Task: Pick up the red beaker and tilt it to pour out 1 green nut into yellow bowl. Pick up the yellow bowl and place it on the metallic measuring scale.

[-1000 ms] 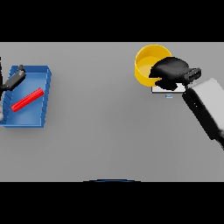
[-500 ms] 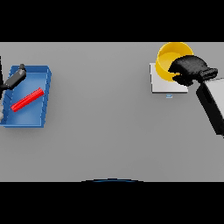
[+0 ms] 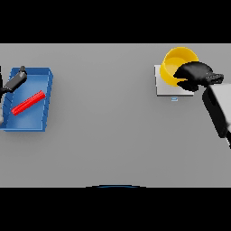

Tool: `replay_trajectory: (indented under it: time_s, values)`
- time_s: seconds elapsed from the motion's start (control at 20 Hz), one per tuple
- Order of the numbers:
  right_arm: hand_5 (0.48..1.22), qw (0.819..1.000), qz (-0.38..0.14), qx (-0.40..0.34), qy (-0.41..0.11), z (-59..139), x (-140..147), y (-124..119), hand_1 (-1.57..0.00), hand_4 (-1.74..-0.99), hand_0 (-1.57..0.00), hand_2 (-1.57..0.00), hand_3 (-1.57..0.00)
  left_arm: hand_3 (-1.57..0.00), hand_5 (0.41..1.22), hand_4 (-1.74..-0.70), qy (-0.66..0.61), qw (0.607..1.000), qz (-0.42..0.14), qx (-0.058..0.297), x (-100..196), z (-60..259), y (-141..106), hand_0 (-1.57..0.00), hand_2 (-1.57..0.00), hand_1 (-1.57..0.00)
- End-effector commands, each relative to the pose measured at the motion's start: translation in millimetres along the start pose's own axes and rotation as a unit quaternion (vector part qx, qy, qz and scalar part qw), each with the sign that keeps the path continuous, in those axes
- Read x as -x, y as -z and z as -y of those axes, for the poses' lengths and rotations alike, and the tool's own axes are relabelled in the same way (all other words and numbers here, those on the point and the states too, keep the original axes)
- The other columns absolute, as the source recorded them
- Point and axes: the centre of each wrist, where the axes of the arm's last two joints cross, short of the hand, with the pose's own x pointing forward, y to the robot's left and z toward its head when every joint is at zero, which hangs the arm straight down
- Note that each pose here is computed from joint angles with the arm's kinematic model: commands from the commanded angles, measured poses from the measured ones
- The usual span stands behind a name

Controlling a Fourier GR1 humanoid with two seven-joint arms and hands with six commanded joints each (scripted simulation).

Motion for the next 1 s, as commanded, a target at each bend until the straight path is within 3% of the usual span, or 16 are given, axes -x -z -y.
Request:
replay_trajectory:
  time_s: [0.0,0.1,0.2,0.25,0.35,0.5,0.7,0.95]
  values:
    - [1.221,1.0,-0.002,0.0,0.003,-0.7,-0.2,0.0,-1.57,-1.741,-1.5,-1.33,-1.46,0.0,0.669,-0.72,0.001,1.0,0.0,0.002,1.3,1.3,-0.9,0.0,0.0,0.0]
    - [1.221,1.0,0.0,-0.001,0.006,-4.2,-4.5,3.8,-1.5,-1.734,-1.45,-1.38,-1.39,0.0,0.667,-0.72,0.0,1.0,0.0,0.004,0.4,0.8,-1.7,0.0,0.0,0.0]
    - [1.221,1.0,-0.006,-0.004,0.011,-5.2,-4.3,4.6,-1.48,-1.737,-1.49,-1.45,-1.1,0.0,0.671,-0.72,0.007,1.0,-0.004,0.004,-1.3,1.5,0.2,0.0,0.0,0.0]
    - [1.221,1.0,-0.008,-0.004,0.011,-2.7,-5.1,4.2,-1.34,-1.688,-1.44,-1.29,-0.99,0.0,0.671,-0.72,0.005,1.0,-0.003,0.004,0.3,0.9,1.9,0.0,0.0,0.0]
    - [1.08,1.0,-0.007,-0.01,0.008,-3.0,-4.3,2.3,-0.88,-1.629,-0.99,-0.92,-0.8,0.0,0.668,-0.72,0.005,1.0,-0.005,0.004,-1.5,1.0,0.7,0.0,0.0,0.0]
    - [0.955,1.0,-0.011,-0.025,-0.014,-0.7,-6.5,4.7,-0.45,-1.579,-0.51,-0.55,-0.6,0.0,0.663,-0.72,0.002,1.0,-0.004,0.003,-3.5,1.1,2.3,0.0,0.0,0.0]
    - [0.876,0.999,0.008,-0.026,-0.025,-0.3,-7.5,5.2,-0.18,-1.552,-0.21,-0.24,-0.43,0.0,0.664,-0.72,0.002,1.0,-0.007,0.008,0.9,4.9,2.2,0.0,0.0,0.0]
    - [0.798,1.0,0.01,-0.022,-0.012,-3.3,-2.3,5.4,-0.06,-1.523,-0.07,-0.08,-0.27,0.0,0.664,-0.72,0.004,1.0,-0.005,0.004,-3.3,4.5,2.6,0.0,0.0,0.0]
